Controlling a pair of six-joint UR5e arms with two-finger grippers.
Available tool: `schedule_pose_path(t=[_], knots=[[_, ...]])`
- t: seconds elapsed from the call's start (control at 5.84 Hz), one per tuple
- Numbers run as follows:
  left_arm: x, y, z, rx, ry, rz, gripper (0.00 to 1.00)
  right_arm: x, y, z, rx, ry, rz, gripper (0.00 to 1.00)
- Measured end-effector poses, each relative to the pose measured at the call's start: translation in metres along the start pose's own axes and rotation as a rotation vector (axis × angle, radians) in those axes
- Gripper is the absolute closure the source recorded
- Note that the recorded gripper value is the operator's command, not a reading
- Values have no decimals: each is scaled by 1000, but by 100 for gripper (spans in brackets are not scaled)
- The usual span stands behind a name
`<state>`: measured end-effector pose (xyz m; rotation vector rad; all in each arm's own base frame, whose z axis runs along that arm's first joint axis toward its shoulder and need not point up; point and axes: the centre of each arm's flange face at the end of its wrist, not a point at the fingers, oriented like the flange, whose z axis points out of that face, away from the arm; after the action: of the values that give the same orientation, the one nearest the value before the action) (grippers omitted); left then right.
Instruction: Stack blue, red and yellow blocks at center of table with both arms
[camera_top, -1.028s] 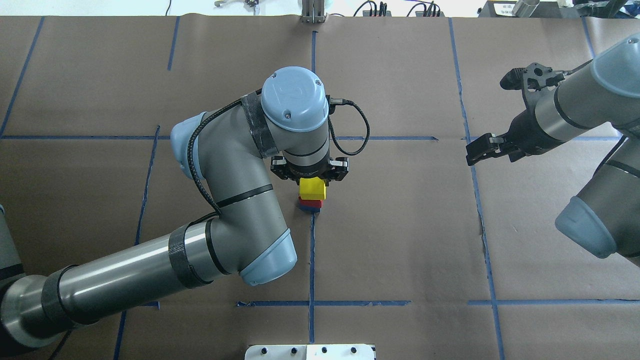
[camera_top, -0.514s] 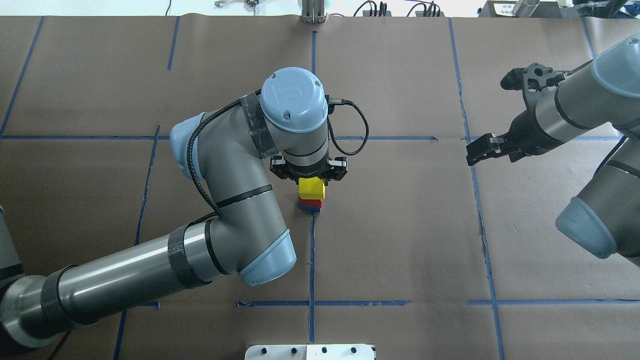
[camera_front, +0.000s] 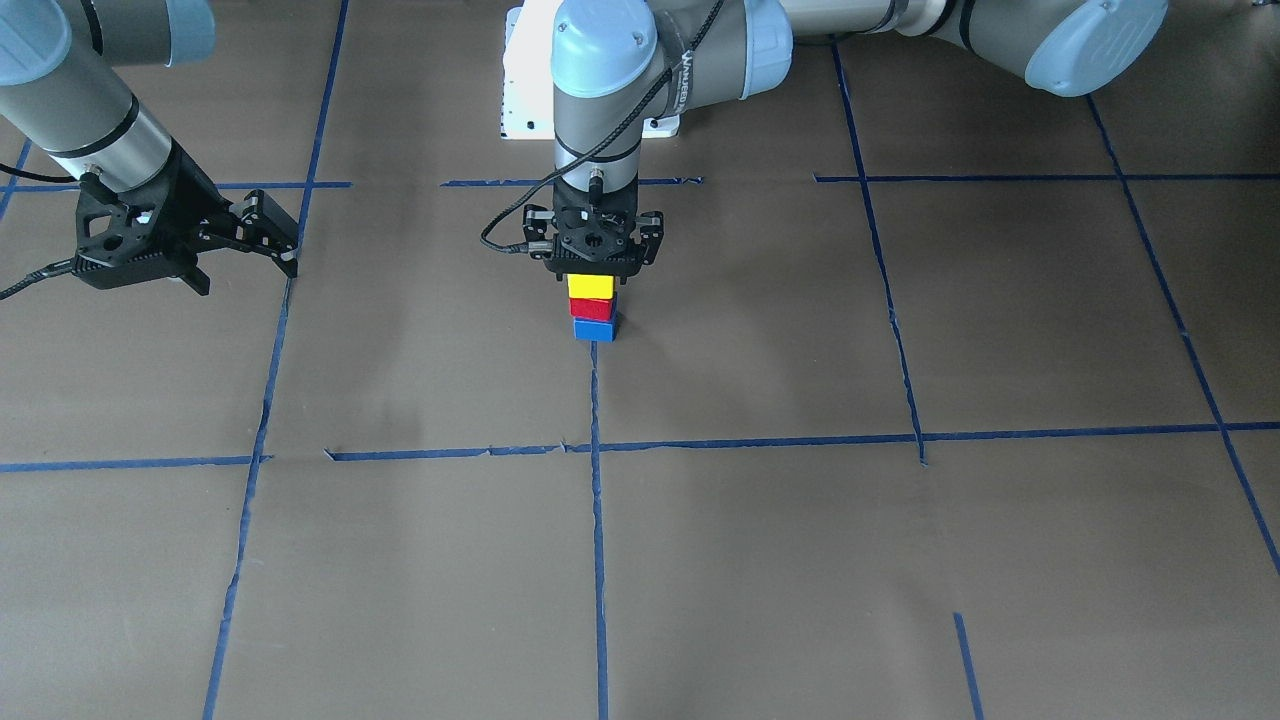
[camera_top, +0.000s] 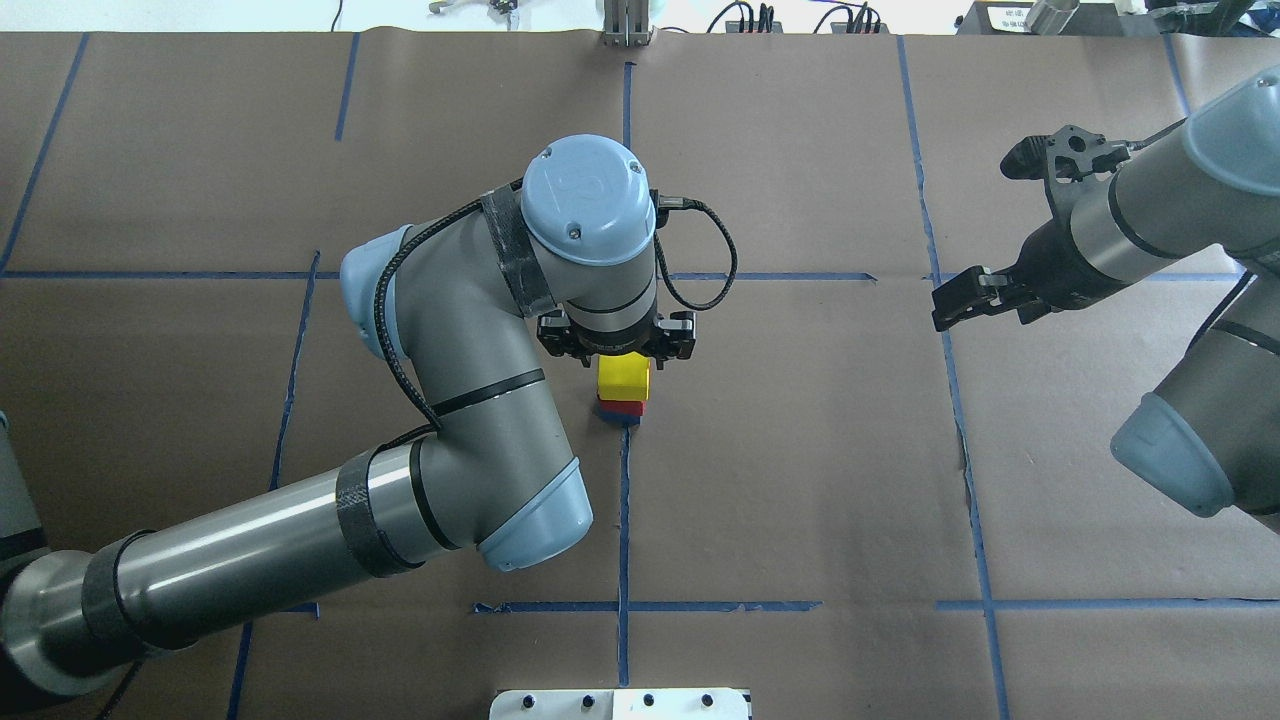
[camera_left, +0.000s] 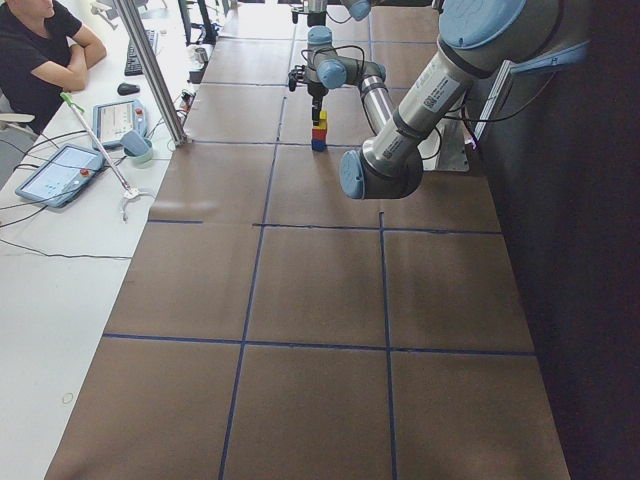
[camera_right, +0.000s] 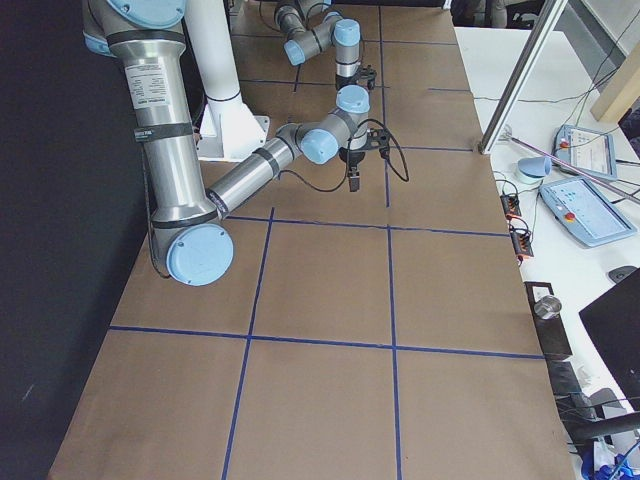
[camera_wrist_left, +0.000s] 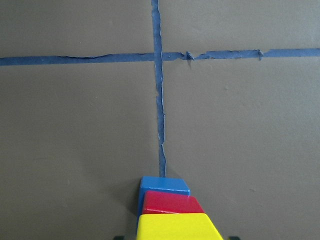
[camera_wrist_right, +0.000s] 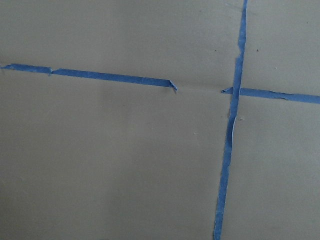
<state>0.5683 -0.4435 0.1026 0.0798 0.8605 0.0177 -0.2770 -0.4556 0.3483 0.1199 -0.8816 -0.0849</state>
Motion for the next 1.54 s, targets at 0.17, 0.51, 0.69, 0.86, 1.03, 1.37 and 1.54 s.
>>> schedule_pose_path(t=[0.17, 0.51, 0.69, 0.86, 1.03, 1.37, 1.54], knots=[[-1, 2, -8, 7, 14, 4, 1, 0, 0, 0, 0, 0, 0, 0], [-26, 23, -48, 30, 63, 21, 0, 3, -2, -2, 3, 0, -1, 0], [-56, 30, -73, 53, 80, 40, 0, 13, -9, -7, 13, 8, 2, 0], [-95, 29, -94, 84, 84, 67, 0, 33, -19, -13, 24, 25, -4, 0], [-139, 22, -109, 93, 77, 97, 0, 57, -30, -16, 30, 47, -26, 0], [-268, -16, -130, 49, 39, 172, 0, 127, -58, -41, 40, 57, -59, 0], [-341, -32, -143, 37, 18, 203, 0, 169, -67, -53, 38, 53, -78, 0]])
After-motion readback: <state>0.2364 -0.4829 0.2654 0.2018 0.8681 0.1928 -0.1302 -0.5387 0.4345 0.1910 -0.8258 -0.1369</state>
